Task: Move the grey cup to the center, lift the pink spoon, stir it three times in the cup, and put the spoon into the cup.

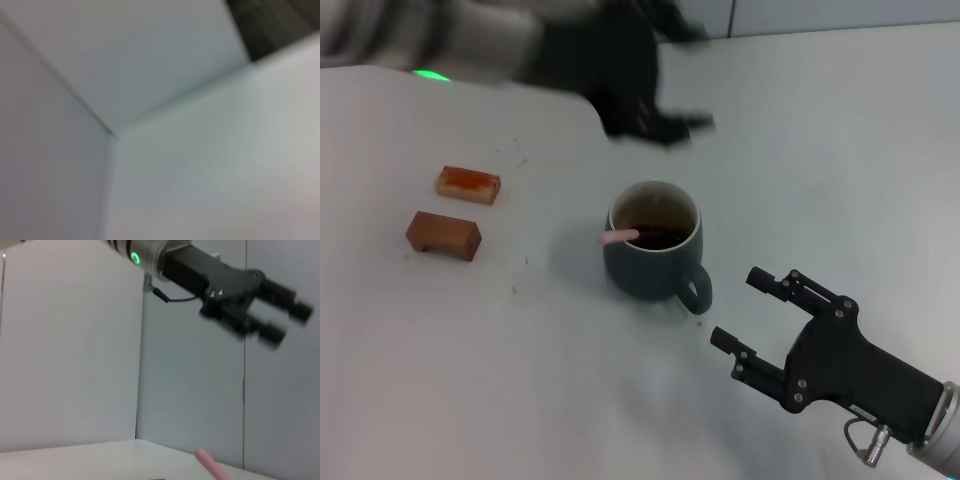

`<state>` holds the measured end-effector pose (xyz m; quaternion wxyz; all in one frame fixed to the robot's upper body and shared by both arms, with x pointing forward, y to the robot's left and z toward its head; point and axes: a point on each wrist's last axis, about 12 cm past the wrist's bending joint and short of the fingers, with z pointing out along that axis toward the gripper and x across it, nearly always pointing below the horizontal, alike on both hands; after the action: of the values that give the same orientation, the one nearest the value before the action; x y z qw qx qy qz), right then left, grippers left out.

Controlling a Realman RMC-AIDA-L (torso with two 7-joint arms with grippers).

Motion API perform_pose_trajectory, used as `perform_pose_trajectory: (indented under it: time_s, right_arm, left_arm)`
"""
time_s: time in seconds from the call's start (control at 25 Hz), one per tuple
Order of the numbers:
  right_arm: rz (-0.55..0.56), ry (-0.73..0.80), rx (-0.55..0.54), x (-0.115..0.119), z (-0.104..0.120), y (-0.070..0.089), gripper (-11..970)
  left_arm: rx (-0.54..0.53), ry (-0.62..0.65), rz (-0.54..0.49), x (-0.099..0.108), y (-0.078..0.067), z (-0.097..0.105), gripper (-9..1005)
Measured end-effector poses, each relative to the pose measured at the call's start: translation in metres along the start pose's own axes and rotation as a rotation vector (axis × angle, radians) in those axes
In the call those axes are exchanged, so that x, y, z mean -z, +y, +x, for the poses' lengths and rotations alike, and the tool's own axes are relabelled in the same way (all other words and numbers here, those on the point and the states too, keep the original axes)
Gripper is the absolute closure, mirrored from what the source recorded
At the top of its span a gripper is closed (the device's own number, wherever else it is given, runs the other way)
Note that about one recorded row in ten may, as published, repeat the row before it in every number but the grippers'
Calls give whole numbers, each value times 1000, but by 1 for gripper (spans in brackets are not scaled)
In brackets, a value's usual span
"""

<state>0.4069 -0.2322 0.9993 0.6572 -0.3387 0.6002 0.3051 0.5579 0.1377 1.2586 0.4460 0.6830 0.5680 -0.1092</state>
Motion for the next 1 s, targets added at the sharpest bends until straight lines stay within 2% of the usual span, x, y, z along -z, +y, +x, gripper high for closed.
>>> perform_pose_trajectory:
  time_s: [0.12, 0.24, 0.28, 0.32, 0.4, 0.48, 0.56, 0.64, 0.68, 0.72, 0.8, 1.0]
  right_arm:
    - [-3, -13, 2, -1, -2, 0, 251]
    - [-7, -38, 9, 0, -5, -1, 252]
    - [-6, -46, 13, 0, -6, -2, 252]
    - [-4, -53, 16, 1, -7, -2, 252]
    - [-2, -64, 20, 1, -8, -3, 252]
    - [-4, -71, 21, 1, -9, -3, 252]
    - [-7, -74, 22, 0, -10, -4, 252]
    - [-9, -75, 23, 0, -10, -4, 252]
    - [-10, -75, 23, 0, -10, -4, 252]
    - [-13, -75, 23, -1, -10, -4, 252]
    - [-17, -74, 27, -1, -10, -4, 252]
    - [-24, -71, 19, 0, -10, -7, 252]
  left_arm:
    - [103, -165, -143, 28, 6, 25, 325]
    - [226, -273, -263, 56, 2, 66, 188]
    - [248, -295, -284, 61, -1, 75, 188]
    - [248, -295, -284, 61, -1, 75, 188]
    - [303, -377, -334, 77, -28, 120, 187]
    - [307, -399, -350, 80, -37, 132, 187]
    - [317, -413, -386, 83, -57, 151, 187]
    - [326, -401, -409, 81, -71, 165, 187]
    - [326, -401, -409, 81, -71, 165, 187]
    - [339, -380, -423, 72, -90, 182, 187]
    - [339, -376, -430, 67, -100, 190, 187]
    - [305, -378, -430, 44, -135, 206, 187]
